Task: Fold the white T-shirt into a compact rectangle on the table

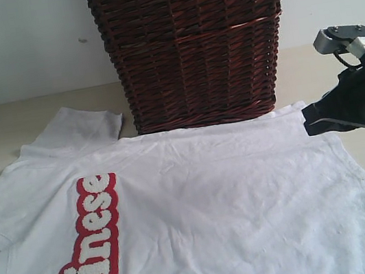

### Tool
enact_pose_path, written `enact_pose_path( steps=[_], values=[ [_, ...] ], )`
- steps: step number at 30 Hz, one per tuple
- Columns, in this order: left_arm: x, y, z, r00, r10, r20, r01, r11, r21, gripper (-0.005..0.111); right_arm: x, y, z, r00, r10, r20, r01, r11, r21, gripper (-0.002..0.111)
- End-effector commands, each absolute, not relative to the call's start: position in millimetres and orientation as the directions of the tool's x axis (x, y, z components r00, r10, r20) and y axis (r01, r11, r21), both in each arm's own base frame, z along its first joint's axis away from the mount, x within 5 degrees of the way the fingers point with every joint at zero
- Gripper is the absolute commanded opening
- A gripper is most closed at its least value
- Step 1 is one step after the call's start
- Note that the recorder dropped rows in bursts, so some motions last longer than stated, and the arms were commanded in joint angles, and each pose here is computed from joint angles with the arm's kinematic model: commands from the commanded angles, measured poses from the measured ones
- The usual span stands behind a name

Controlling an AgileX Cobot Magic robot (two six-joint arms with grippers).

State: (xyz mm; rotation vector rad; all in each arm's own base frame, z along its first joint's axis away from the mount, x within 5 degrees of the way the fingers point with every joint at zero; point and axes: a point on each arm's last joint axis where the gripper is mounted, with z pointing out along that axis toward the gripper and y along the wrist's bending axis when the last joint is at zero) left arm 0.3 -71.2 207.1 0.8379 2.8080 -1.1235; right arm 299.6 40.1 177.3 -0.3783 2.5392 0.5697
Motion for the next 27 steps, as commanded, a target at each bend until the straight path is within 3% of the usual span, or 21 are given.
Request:
enact_pose_path(
  steps=[1, 11, 16, 18, 20, 23, 27],
  values=[
    [-6.3, -71.4, 194.5, -0.867, 0.479, -0.139, 0.434, 0.587, -0.684, 0.04, 301.4, 39.3, 180.3, -0.825, -0.16, -0.542, -0.376, 0.872, 0.315, 0.0],
    [-8.6, -70.1, 187.8, -0.845, 0.513, -0.151, 0.465, 0.567, -0.68, 0.04, 301.1, 39.6, 180.3, -0.826, -0.161, -0.54, -0.378, 0.87, 0.318, 0.0],
    [-6.7, -77.9, 207.2, -0.852, 0.485, -0.2, 0.457, 0.499, -0.737, 0.04, 301.1, 39.6, 180.3, -0.826, -0.161, -0.54, -0.378, 0.87, 0.318, 0.0],
    [-4.2, -82.4, 218.0, -0.85, 0.461, -0.254, 0.471, 0.452, -0.758, 0.037, 301.1, 39.6, 180.3, -0.826, -0.161, -0.54, -0.378, 0.87, 0.318, 0.0],
    [5.1, -87.5, 230.5, -0.845, 0.391, -0.364, 0.516, 0.424, -0.744, 0.026, 301.1, 39.6, 180.3, -0.826, -0.161, -0.54, -0.378, 0.87, 0.318, 0.0],
    [22.8, -91.5, 242.5, -0.821, 0.251, -0.513, 0.568, 0.445, -0.692, 0.001, 301.1, 39.6, 180.3, -0.826, -0.161, -0.54, -0.378, 0.87, 0.318, 0.0],
    [51.4, -90.4, 250.0, -0.754, -0.007, -0.657, 0.549, 0.543, -0.636, 0.0, 300.9, 39.7, 180.3, -0.826, -0.162, -0.54, -0.378, 0.869, 0.319, 0.0]
  ],
)
